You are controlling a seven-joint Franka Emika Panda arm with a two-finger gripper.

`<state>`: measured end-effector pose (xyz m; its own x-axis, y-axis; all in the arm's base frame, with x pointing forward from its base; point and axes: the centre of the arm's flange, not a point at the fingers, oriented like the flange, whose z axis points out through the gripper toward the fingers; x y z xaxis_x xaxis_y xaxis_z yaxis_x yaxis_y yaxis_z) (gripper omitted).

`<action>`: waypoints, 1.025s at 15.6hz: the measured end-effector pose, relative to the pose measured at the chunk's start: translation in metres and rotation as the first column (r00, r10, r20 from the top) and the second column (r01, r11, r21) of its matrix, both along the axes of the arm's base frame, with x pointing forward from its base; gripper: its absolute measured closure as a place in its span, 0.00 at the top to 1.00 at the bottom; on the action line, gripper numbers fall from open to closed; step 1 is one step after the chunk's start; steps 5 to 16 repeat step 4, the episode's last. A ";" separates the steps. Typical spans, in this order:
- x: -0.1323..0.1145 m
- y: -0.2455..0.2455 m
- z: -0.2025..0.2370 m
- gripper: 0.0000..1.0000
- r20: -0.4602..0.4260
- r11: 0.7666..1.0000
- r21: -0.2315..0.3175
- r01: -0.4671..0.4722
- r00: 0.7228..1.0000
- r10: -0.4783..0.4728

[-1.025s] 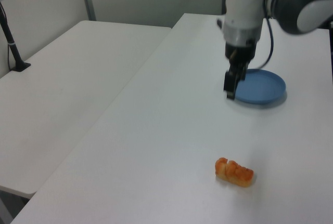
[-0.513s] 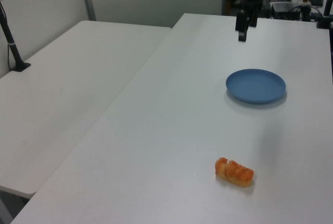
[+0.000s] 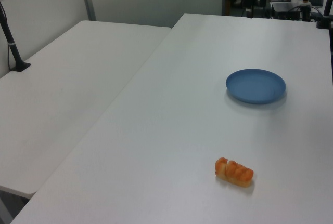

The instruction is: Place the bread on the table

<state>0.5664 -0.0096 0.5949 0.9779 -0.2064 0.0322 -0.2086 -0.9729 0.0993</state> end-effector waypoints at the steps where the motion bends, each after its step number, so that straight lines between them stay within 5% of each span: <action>1: 0.002 -0.009 -0.004 1.00 -0.001 1.000 -0.001 0.015 1.000 -0.015; 16: 0.009 -0.026 -0.015 1.00 0.009 0.999 0.013 0.049 0.999 -0.049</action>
